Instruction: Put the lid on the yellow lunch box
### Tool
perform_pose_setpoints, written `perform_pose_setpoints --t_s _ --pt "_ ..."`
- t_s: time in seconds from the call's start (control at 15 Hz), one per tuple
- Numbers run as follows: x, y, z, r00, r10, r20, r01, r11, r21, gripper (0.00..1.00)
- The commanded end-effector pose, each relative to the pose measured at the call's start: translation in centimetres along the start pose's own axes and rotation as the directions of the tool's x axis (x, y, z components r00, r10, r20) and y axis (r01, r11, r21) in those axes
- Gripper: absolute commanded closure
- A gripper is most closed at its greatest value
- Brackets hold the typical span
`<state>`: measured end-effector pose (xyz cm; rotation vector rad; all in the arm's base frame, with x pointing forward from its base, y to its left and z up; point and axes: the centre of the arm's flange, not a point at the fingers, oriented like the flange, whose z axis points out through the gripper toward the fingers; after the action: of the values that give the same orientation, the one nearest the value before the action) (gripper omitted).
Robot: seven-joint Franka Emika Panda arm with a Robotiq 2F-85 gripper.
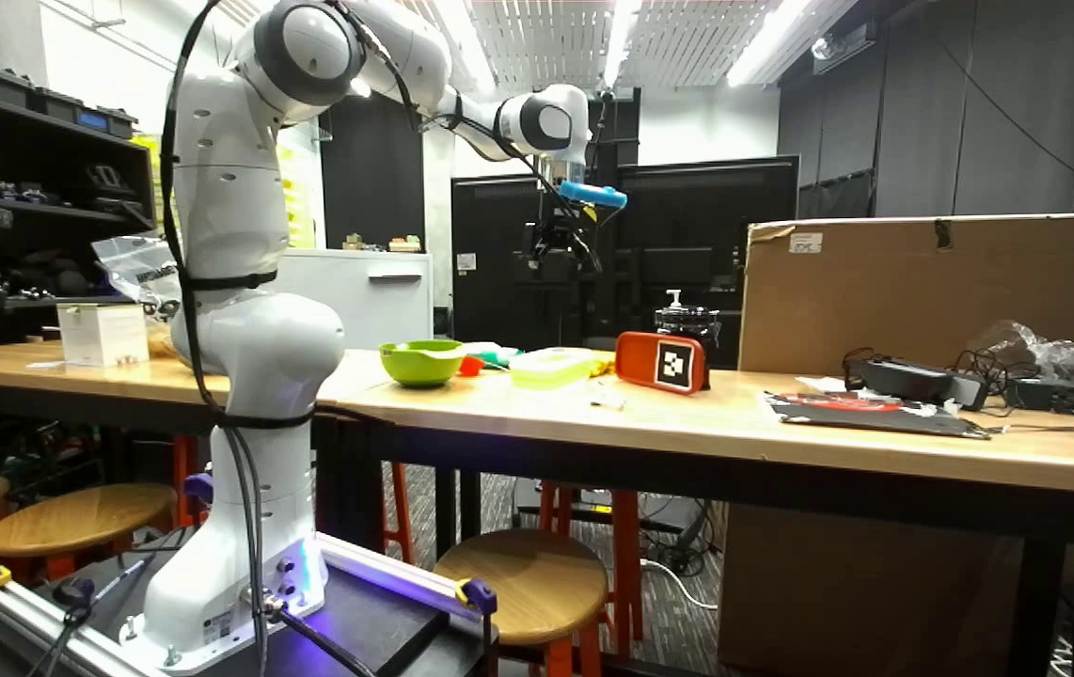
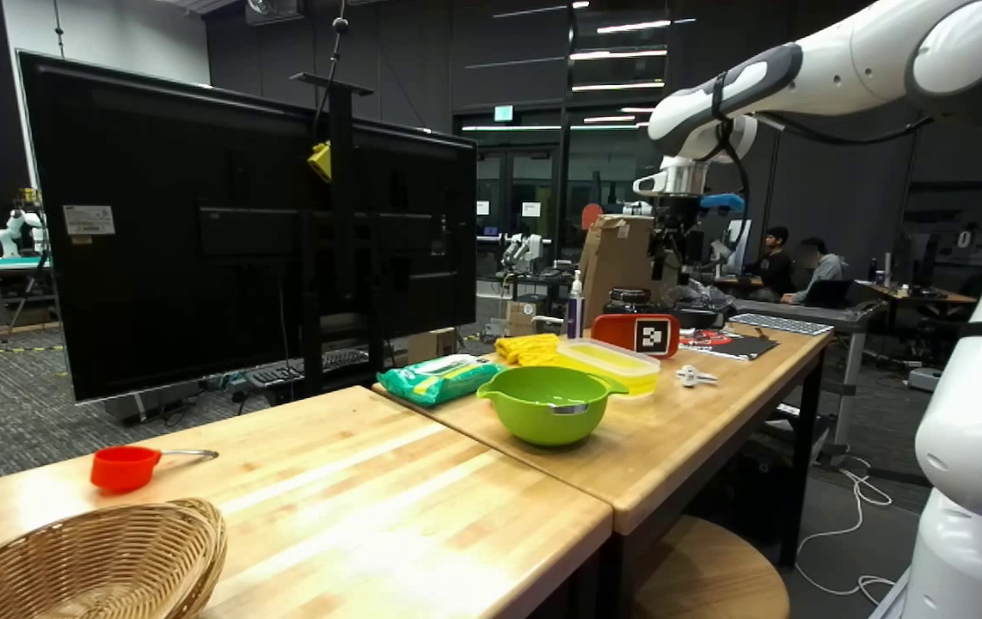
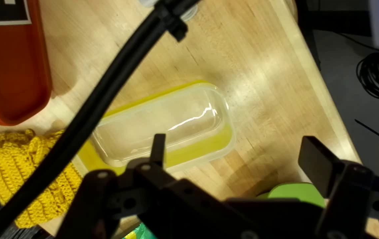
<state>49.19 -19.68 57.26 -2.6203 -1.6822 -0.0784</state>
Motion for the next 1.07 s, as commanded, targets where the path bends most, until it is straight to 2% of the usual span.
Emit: perform_pose_setpoints --t_s 0.0,0.4,0.73,0.8,0.87,1.0 --pt "-0.2 4.9 0.5 0.997 -0.066 -0.032 0.065 0.998 -0.015 0.00" --pt "-0.3 12.3 0.8 0.990 -0.138 -0.016 0.137 0.990 -0.040 0.00" --pt "0.6 17.4 0.9 0.994 -0.112 0.005 0.112 0.989 -0.094 0.00" --pt "0.7 17.9 0.9 0.993 -0.117 0.007 0.117 0.988 -0.100 0.00" --pt "0.4 14.7 2.3 0.992 -0.123 0.020 0.124 0.988 -0.091 0.00" --pt "0.6 15.8 2.6 0.992 -0.126 0.023 0.128 0.987 -0.096 0.00"
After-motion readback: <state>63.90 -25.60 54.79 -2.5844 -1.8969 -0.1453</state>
